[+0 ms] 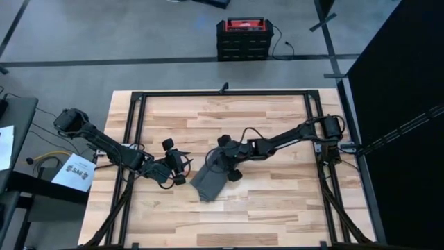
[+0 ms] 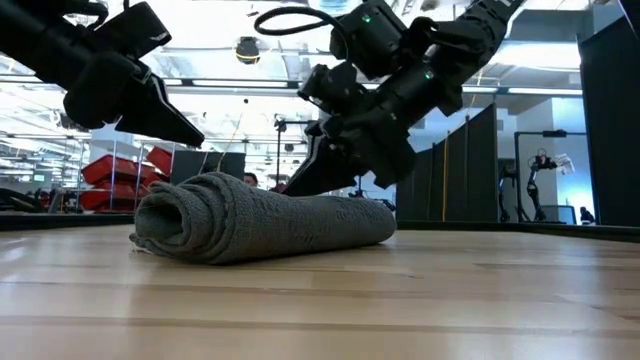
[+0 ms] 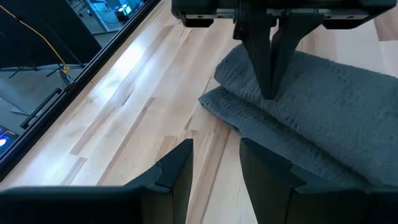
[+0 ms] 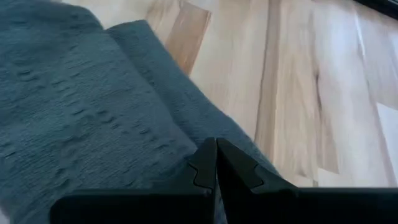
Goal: Roll towel
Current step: Roll the gray towel
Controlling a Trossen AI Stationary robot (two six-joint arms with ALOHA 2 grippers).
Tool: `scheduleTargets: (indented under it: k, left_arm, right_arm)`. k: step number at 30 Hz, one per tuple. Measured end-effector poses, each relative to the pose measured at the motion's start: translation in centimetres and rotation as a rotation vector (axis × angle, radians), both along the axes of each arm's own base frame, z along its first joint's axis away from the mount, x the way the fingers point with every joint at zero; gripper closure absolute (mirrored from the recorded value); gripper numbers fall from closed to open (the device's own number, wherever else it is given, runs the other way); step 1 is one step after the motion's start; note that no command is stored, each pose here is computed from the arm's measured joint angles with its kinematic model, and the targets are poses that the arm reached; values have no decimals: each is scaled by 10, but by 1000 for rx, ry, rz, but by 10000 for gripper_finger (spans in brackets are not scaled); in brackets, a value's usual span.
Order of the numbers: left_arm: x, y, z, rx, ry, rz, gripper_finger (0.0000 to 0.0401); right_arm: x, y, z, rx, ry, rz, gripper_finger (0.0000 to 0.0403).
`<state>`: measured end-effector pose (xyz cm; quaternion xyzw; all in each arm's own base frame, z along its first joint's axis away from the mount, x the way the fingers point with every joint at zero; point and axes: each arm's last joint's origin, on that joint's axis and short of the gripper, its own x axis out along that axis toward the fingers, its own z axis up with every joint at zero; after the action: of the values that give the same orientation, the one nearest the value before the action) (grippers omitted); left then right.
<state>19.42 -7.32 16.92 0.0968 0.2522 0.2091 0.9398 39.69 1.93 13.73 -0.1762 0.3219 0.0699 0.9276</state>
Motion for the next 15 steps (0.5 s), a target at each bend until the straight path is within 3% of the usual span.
scheduleTargets:
  k: [9, 15]
  left_arm:
    - [-1, 1, -1, 7, 17, 1, 283]
    - [0, 1, -1, -78, -39, 50, 283]
  right_arm:
    - [10, -2, 11, -18, 67, 22, 403]
    - [8, -2, 9, -20, 117, 39, 403]
